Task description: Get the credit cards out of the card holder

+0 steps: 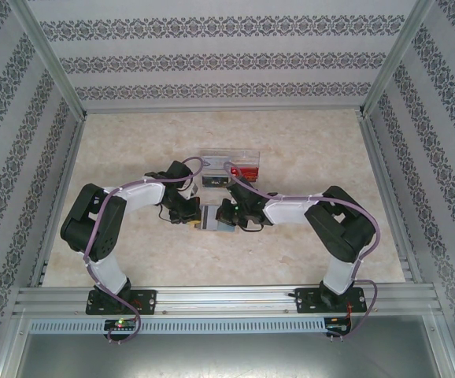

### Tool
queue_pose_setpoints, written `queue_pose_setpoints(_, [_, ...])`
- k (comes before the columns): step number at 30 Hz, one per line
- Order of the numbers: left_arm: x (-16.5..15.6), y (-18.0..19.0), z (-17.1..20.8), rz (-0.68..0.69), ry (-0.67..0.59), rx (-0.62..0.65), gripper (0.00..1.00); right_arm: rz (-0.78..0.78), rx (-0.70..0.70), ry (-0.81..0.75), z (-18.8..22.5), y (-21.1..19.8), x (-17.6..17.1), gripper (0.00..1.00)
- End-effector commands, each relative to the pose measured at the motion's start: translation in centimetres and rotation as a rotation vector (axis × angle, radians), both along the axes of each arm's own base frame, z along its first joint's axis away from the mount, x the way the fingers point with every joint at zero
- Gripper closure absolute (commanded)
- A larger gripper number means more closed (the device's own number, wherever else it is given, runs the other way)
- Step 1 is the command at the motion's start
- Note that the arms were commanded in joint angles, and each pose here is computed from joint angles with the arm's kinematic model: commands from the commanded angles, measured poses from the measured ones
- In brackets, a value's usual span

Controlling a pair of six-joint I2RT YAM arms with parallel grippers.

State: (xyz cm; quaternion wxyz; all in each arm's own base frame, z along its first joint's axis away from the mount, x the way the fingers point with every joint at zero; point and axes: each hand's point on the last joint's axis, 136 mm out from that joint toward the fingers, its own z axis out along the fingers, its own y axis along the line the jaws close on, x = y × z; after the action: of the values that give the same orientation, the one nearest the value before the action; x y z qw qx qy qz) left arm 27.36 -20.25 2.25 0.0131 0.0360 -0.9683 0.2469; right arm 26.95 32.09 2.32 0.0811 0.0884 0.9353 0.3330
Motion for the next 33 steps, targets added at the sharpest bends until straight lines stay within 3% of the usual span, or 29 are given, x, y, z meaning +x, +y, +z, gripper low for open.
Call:
queue_pose_setpoints(1, [-0.4,1.1,-1.4,0.013,0.026,0.084,0.95,-0.033,-0.026,0.005,-0.3,-1.5,0.0,1.0])
queue_pose_setpoints(6, [-0.3,0.9,-1.3,0.011,0.025,0.074,0.96,-0.019,-0.009,0.004,-0.2,-1.1,0.1,1.0])
queue_pose_setpoints(8, [-0.3,0.9,-1.3,0.01,0.024,0.073,0.96,-0.015,-0.002,0.005,-0.2,-0.8,0.1,0.81])
queue_pose_setpoints(13, [-0.4,0.8,-1.4,0.009,0.029,0.069,0.95,-0.016,0.015,0.012,-0.7,-0.3,0.3,0.75])
queue_pose_setpoints(18, [-0.4,0.8,-1.3,0.008,0.028,0.064,0.96,-0.015,0.029,0.018,-1.0,-0.1,0.2,0.81])
queue_pose_setpoints(21, [-0.4,0.8,-1.3,0.008,0.028,0.066,0.96,-0.021,0.026,0.018,-1.1,-0.4,0.2,0.93])
queue_pose_setpoints(24, [-0.4,0.8,-1.2,0.006,0.027,0.07,0.96,-0.032,0.016,0.011,-1.0,-1.3,0.2,0.98])
queue_pose_setpoints(33, [-0.5,1.1,-1.2,-0.003,0.022,0.083,0.96,-0.035,0.014,-0.029,0.0,-4.6,0.3,0.99])
